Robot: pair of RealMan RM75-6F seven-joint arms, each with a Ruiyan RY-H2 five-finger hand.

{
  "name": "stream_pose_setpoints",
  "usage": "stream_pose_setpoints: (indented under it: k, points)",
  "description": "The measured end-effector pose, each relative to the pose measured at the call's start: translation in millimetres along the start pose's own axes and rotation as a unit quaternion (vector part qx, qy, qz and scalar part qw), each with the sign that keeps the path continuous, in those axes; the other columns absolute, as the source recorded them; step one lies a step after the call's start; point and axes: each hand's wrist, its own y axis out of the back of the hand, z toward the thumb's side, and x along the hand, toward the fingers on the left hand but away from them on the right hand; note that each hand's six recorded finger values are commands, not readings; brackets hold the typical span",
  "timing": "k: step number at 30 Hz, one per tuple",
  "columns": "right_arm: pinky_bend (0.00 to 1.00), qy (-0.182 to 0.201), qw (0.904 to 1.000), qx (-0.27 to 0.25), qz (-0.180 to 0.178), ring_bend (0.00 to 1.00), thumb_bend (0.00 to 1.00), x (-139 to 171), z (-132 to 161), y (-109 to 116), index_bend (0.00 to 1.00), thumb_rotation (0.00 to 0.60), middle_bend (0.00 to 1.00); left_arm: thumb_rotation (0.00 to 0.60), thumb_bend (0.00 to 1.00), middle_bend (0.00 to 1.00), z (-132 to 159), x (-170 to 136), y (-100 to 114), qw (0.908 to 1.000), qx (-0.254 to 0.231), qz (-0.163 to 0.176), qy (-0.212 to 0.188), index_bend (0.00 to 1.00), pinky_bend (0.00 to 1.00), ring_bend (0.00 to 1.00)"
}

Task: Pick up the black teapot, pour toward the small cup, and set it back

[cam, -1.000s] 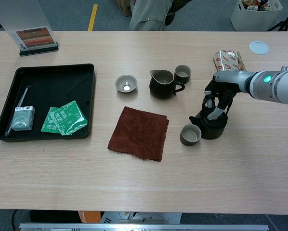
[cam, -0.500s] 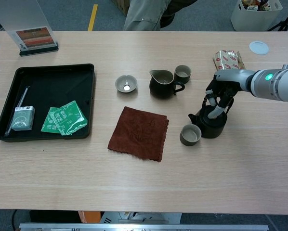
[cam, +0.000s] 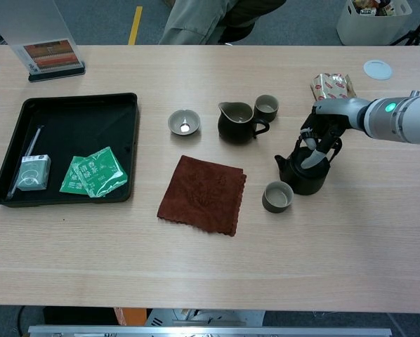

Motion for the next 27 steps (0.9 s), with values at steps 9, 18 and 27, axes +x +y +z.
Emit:
stream_pose_setpoints:
  k: [9,18,27]
  points:
    - [0.12,-0.004,0.9999,-0.015,0.005,0.85,0.0,-3.0,1.0,-0.1,0.86,0.6,0.86,0.6,0.22,0.0,-0.6,-0.5,0.5,1.0,-0.001,0.0,0.001,0.02,0.0,0.0]
    - [0.12,0.005,0.9992,-0.038,0.008,0.86,0.0,0.6,5.3,5.6,0.9,0.467,0.88,0.6,0.22,0.0,-2.4,-1.4,1.5,1.0,-0.002,0.002,0.002,0.02,0.0,0.0]
    - [0.12,0.021,0.9989,-0.042,-0.001,0.86,0.0,13.2,7.8,18.6,0.92,0.341,0.88,0.6,0.22,0.0,0.4,-0.7,0.7,1.0,-0.002,0.001,-0.003,0.02,0.0,0.0]
